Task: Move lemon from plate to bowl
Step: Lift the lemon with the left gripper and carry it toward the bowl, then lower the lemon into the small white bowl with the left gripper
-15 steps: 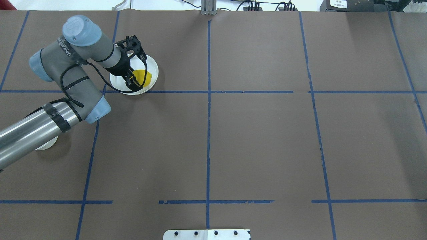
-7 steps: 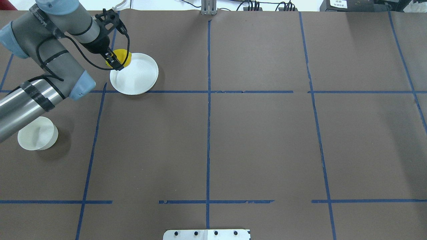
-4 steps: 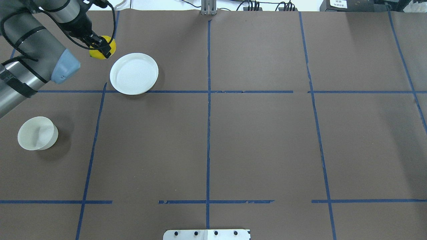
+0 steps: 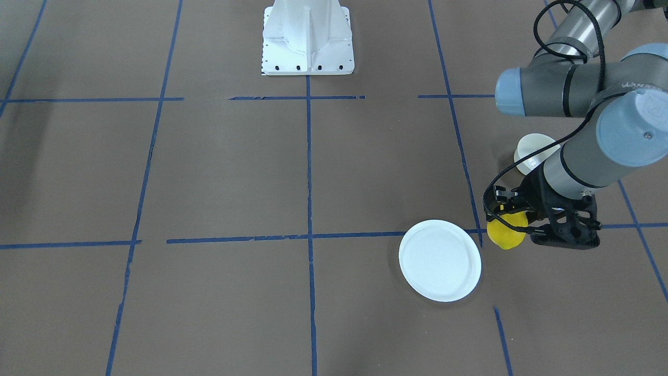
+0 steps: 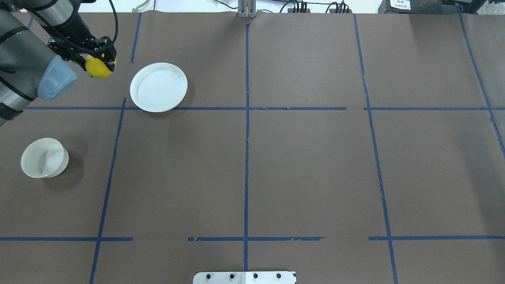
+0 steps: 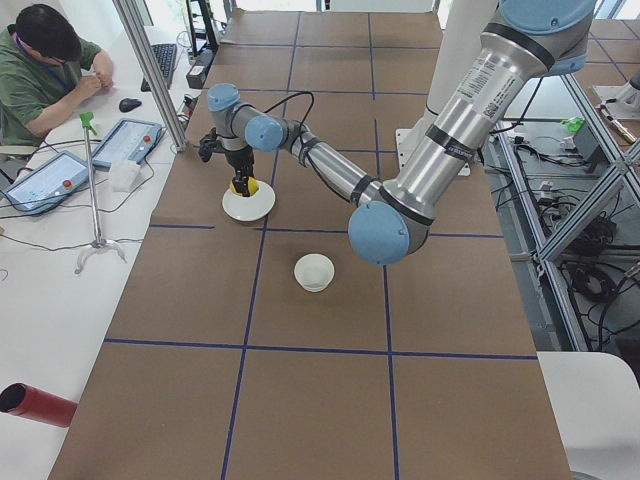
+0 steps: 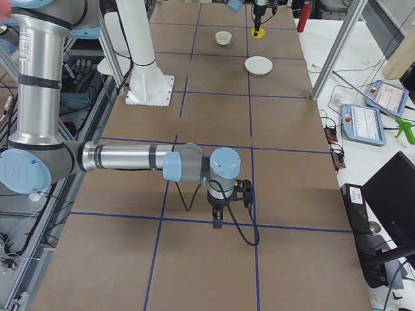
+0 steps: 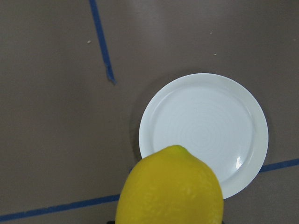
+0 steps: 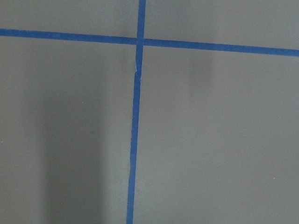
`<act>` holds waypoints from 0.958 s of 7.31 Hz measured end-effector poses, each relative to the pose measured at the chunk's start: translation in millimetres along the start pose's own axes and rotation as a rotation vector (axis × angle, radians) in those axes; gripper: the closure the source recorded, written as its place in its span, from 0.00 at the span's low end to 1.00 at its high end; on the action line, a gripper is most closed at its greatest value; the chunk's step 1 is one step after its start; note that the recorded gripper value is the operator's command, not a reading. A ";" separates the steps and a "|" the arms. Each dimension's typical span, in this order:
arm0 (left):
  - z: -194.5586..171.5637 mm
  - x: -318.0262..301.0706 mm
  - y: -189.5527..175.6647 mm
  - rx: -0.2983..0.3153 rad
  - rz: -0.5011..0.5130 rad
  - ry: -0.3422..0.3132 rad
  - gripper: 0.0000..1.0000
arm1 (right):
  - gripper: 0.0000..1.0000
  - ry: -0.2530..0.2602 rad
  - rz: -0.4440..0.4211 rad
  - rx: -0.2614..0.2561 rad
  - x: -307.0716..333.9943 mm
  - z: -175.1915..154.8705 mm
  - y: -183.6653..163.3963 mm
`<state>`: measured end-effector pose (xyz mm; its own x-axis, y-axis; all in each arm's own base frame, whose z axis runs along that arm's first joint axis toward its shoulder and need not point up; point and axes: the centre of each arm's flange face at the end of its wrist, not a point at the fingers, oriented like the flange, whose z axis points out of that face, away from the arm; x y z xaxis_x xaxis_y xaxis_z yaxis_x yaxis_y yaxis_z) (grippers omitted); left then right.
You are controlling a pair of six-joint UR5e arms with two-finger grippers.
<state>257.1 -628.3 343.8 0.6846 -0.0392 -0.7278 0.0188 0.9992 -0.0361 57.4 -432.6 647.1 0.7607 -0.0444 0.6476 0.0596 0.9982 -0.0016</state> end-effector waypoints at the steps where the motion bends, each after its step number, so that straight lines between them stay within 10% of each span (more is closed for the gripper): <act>1: 0.9 -19.3 13.6 -0.006 -0.092 0.001 0.85 | 0.00 0.000 0.000 0.000 0.0 0.0 0.0; 7: 5.7 -143.7 155.9 0.038 -0.122 0.047 0.87 | 0.00 0.000 0.000 0.000 0.0 0.0 0.0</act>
<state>165.8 -466.9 446.6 0.6411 -0.1597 -0.7507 0.1278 0.9867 -0.1007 57.4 -432.6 647.1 0.7607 -0.0445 0.6476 0.0597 0.9982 -0.0015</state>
